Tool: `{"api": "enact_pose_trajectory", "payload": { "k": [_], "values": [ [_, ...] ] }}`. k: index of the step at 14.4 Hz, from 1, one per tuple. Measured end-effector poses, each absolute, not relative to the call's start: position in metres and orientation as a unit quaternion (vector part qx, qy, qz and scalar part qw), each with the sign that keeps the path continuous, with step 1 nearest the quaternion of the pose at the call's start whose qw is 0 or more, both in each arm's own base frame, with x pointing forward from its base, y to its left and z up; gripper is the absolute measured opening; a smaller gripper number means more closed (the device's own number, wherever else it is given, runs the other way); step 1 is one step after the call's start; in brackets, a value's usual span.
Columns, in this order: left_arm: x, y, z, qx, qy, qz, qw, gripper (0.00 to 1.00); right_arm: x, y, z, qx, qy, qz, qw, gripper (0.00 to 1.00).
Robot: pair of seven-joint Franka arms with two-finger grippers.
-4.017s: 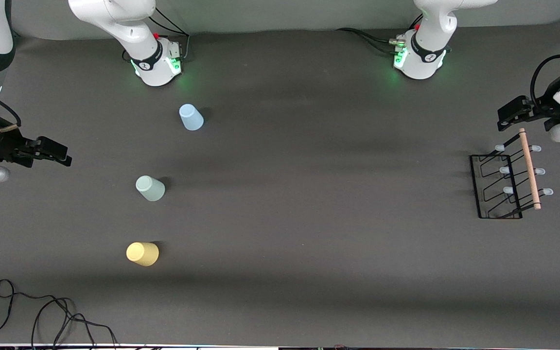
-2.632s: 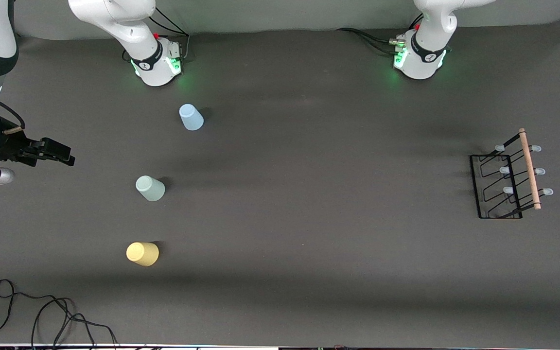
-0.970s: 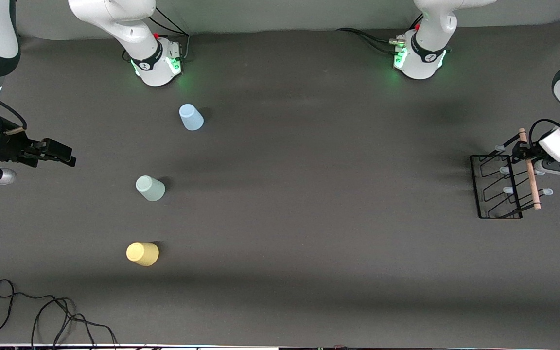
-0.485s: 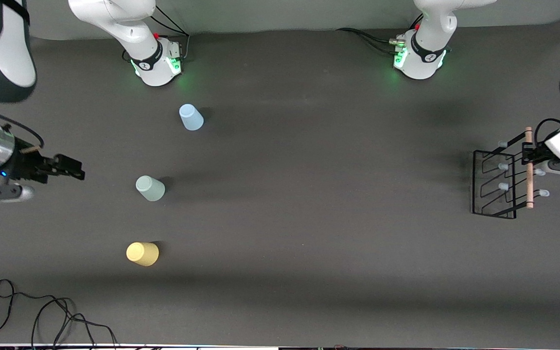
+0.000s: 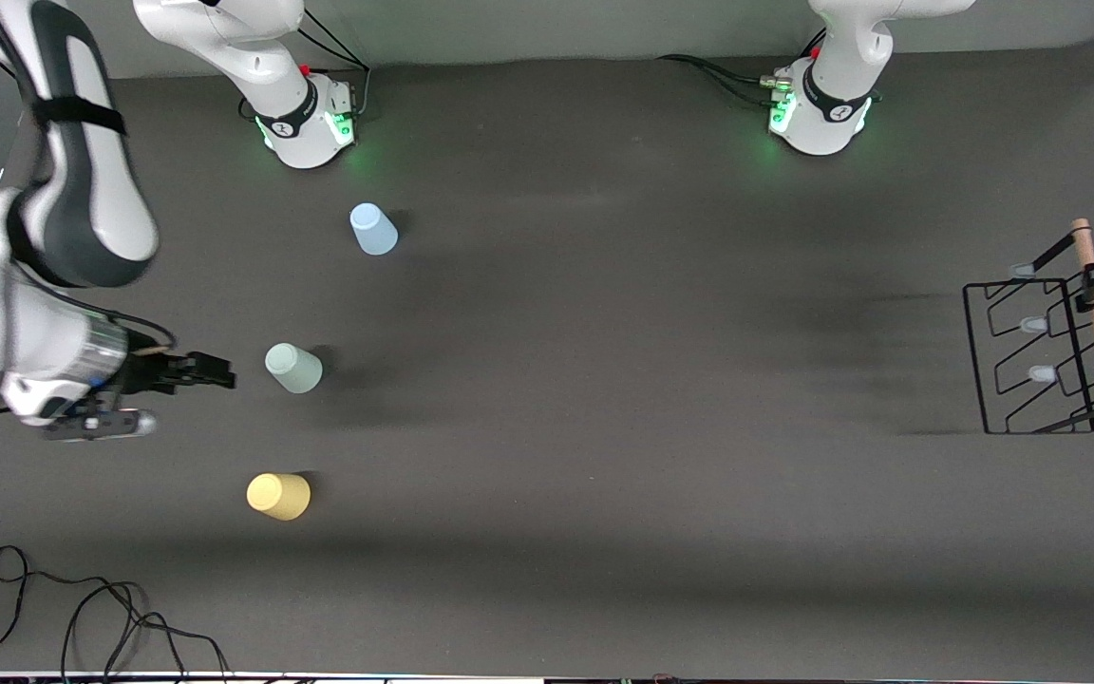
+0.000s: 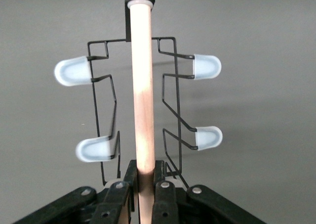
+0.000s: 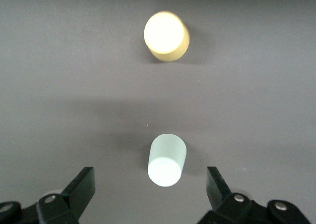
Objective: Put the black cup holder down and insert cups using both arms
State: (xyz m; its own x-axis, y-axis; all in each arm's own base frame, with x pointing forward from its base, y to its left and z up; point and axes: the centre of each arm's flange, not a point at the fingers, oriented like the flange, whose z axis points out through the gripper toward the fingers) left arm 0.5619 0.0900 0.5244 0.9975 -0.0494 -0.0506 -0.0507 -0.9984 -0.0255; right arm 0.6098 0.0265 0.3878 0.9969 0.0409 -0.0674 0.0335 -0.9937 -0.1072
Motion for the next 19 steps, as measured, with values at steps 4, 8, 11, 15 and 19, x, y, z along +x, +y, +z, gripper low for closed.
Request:
{"api": "enact_pose_trajectory", "payload": {
  "k": [4, 8, 11, 15, 19],
  "values": [
    [0.574, -0.042, 0.516, -1.000, 0.010, 0.027, -0.007, 0.16, 0.581, 0.063, 0.329, -0.997, -0.044, 0.047, 0.047, 1.00],
    [0.576, -0.198, 0.505, -0.999, -0.021, 0.026, -0.013, 0.16, 0.566, 0.042, 0.299, -0.997, -0.046, 0.054, 0.023, 1.00],
    [0.559, -0.323, 0.484, -0.998, -0.046, 0.030, -0.012, 0.16, 0.558, 0.035, 0.270, -0.998, -0.045, 0.052, 0.014, 1.00],
    [0.517, -0.462, 0.456, -0.997, -0.064, 0.031, -0.026, 0.16, 0.547, 0.036, 0.224, -0.997, -0.045, 0.059, 0.009, 1.00],
    [0.471, -0.548, 0.422, -0.998, -0.051, 0.016, -0.033, 0.16, 0.545, 0.035, 0.216, -0.997, -0.043, 0.067, 0.010, 0.96]
  ]
}}
